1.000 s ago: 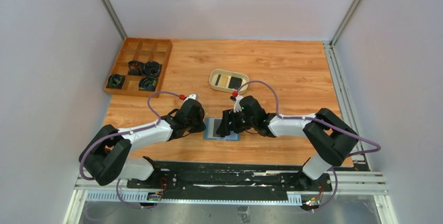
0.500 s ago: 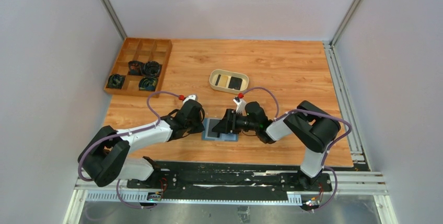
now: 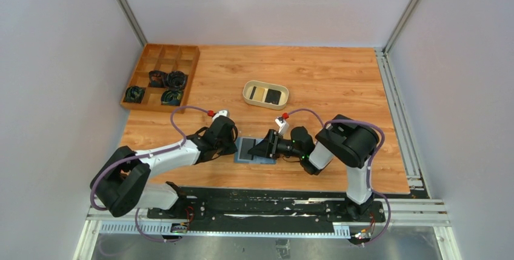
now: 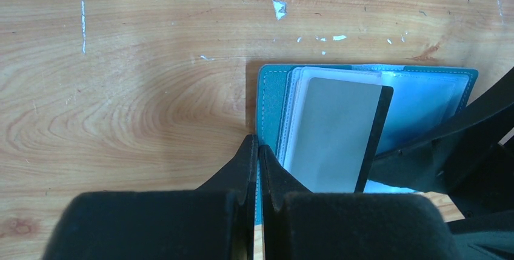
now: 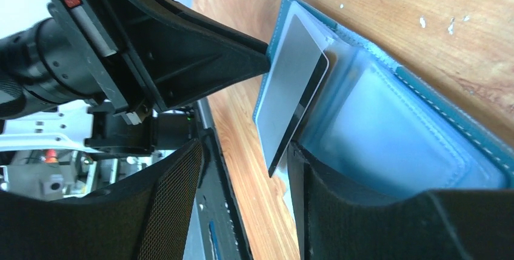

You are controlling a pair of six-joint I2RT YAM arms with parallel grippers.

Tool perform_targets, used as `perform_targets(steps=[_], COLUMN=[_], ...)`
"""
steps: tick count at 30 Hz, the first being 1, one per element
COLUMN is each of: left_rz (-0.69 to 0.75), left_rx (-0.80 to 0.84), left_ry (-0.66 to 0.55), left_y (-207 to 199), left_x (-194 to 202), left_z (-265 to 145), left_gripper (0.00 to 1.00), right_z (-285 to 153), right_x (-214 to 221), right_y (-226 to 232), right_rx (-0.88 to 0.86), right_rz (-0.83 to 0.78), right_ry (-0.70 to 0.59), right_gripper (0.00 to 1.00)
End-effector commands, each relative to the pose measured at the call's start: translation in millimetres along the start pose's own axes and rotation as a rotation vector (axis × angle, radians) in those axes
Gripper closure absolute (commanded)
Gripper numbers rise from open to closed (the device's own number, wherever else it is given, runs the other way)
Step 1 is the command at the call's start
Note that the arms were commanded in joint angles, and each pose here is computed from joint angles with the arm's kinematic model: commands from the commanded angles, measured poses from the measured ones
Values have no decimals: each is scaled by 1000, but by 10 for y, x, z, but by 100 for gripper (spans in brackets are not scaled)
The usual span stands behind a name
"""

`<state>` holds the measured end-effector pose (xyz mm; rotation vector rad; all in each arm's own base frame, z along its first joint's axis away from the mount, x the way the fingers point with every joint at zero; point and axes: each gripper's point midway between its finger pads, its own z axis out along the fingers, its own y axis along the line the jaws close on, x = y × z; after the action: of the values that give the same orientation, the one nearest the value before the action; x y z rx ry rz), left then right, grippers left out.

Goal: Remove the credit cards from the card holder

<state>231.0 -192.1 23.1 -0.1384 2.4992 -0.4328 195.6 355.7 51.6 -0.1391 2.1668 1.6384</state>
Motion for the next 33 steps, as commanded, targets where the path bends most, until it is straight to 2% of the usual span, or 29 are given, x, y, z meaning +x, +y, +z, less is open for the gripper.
perform_targets(steps=[1,7,12,24,30,33], left_rz=[8,7,5,6,5,5], left_rx=[-6,-9,-7,0,2,1], left_ry=[-14,-17,-18,-20,-19,-20], left_y=[-20,-8,-14,-36,-42,-41], left_x=[-25,-23,-22,-21,-8,-8], left_z=[-50,-68,-70,-86,-91,-90], left_gripper=[100,100,100,100,100,100], right_z=[-29,-25,11,117,151,163], right_x=[-1,-19,-7,50,103,61], right_y=[42,18,-35,-170,-311,-238], right_rx=[-71,-73,-61,16,155,149], right_rz=[59,68,79,93,83,60], right_ry=[-49,-69,-62,-22,37,38], right_gripper=[42,43,51,51,51,50])
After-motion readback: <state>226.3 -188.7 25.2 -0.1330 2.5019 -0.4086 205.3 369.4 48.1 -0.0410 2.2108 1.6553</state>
